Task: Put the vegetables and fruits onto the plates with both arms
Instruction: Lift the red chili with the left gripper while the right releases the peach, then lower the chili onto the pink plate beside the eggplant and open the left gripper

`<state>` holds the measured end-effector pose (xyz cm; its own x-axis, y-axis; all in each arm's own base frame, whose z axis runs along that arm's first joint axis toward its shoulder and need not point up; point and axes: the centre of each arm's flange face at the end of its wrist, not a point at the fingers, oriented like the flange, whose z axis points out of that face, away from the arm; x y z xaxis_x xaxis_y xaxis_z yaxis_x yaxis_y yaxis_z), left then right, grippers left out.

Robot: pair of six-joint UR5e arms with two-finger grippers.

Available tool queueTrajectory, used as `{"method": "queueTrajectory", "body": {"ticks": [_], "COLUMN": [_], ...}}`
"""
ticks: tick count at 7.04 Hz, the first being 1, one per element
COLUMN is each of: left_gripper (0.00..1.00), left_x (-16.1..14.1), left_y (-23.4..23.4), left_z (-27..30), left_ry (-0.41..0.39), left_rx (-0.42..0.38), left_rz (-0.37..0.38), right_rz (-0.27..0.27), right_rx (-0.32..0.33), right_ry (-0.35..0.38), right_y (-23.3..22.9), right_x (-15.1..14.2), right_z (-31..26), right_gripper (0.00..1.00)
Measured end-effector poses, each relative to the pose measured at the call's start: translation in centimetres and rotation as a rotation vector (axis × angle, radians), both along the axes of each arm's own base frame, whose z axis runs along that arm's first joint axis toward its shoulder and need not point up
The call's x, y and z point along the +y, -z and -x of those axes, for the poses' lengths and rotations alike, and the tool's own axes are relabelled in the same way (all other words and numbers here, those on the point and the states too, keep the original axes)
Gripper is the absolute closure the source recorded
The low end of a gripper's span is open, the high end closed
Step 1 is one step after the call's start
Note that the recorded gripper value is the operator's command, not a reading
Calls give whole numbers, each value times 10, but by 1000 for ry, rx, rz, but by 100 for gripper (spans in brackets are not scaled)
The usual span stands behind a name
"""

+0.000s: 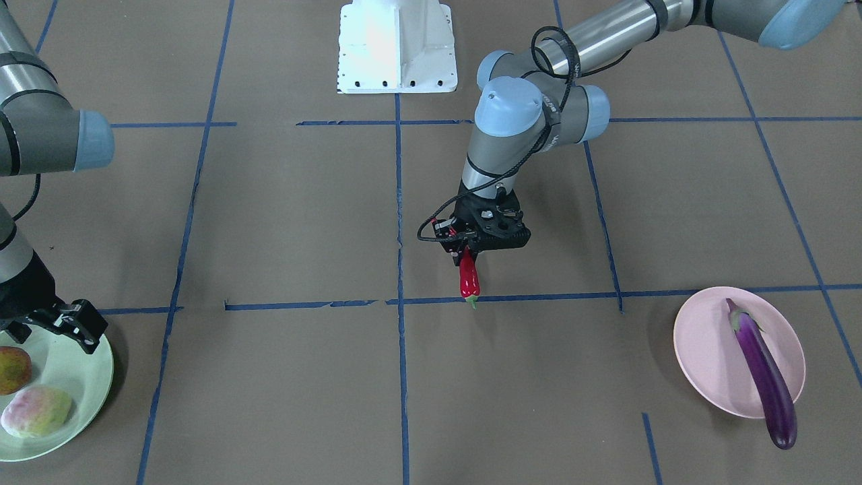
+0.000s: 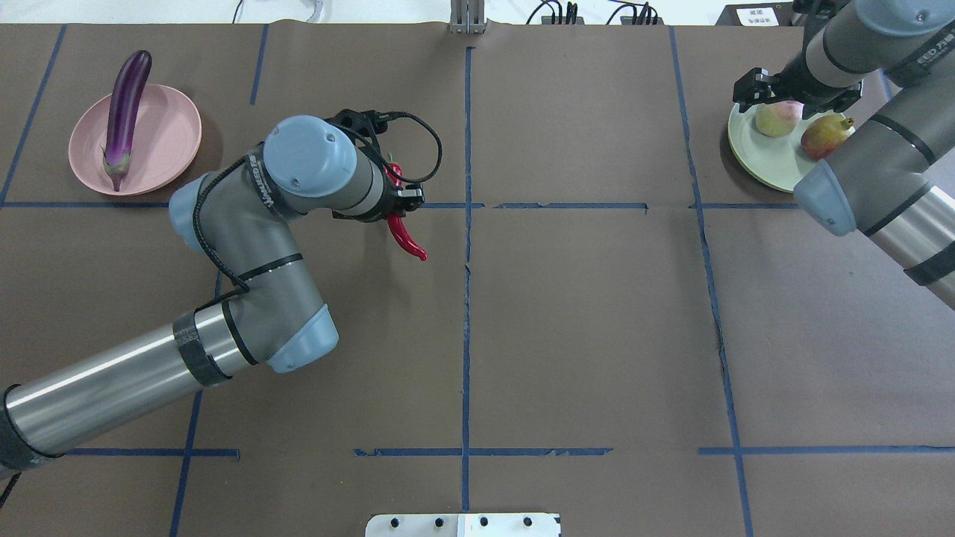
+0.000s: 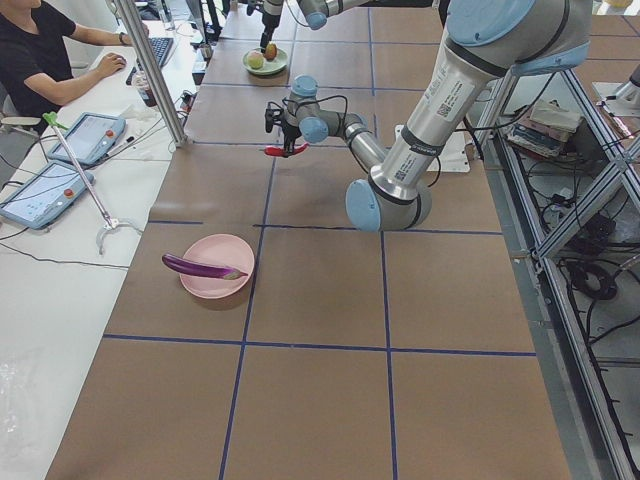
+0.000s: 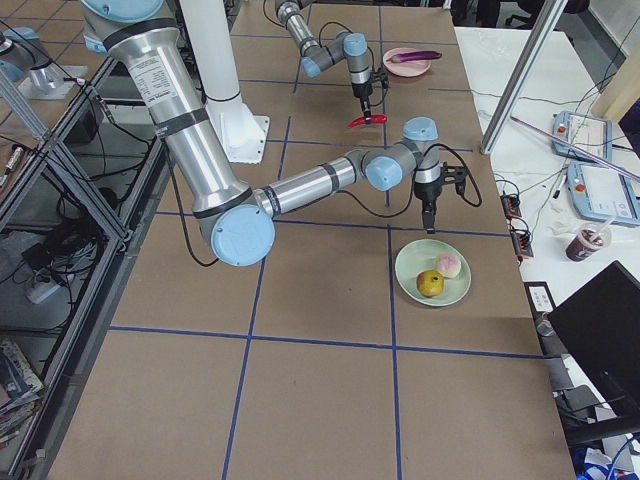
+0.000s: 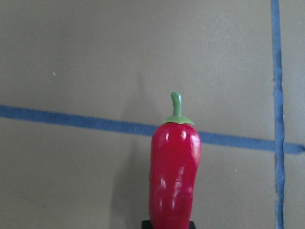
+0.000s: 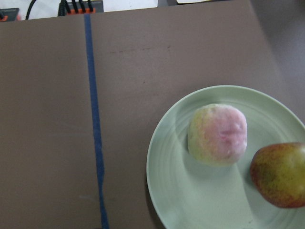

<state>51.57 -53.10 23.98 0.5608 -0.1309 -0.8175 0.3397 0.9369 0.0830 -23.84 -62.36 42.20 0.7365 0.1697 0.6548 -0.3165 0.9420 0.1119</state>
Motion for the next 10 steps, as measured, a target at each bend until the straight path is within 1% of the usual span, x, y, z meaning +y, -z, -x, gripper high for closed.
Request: {"method": "queueTrajectory", "body": {"ticks": [1,2,3,4,5,6,7,8,9,10], "left_gripper": [100,100,100,100,98,92,1,0,0,0], "left_x": [-31,-60,-91,-122,-153,-174,-185,-187,-187,-186], "left_y": [-13,-41,-74,-116,-166,-218,-263,-288,-295,-291], "left_z": [41,85,129,171,215,248,262,265,263,262], "left_ry": [60,83,51,-11,-95,-161,-198,-219,-229,-236], "left_rx": [-13,-62,-139,-208,-260,-288,-298,-289,-274,-251], "left_rz": [2,-25,-75,-86,-72,-35,4,19,19,9], "right_rz": [9,20,26,21,8,-4,-11,-19,-28,-33], "right_rx": [-75,-144,-194,-223,-240,-248,-249,-250,-252,-252], "right_ry": [52,104,143,163,173,176,175,174,174,173], "right_y": [7,12,17,24,32,38,40,44,48,49], "right_x": [32,65,92,107,118,127,131,132,132,131], "right_z": [-9,-19,-28,-34,-39,-43,-46,-46,-47,-47], "right_gripper": [0,0,0,0,0,0,0,0,0,0]}}
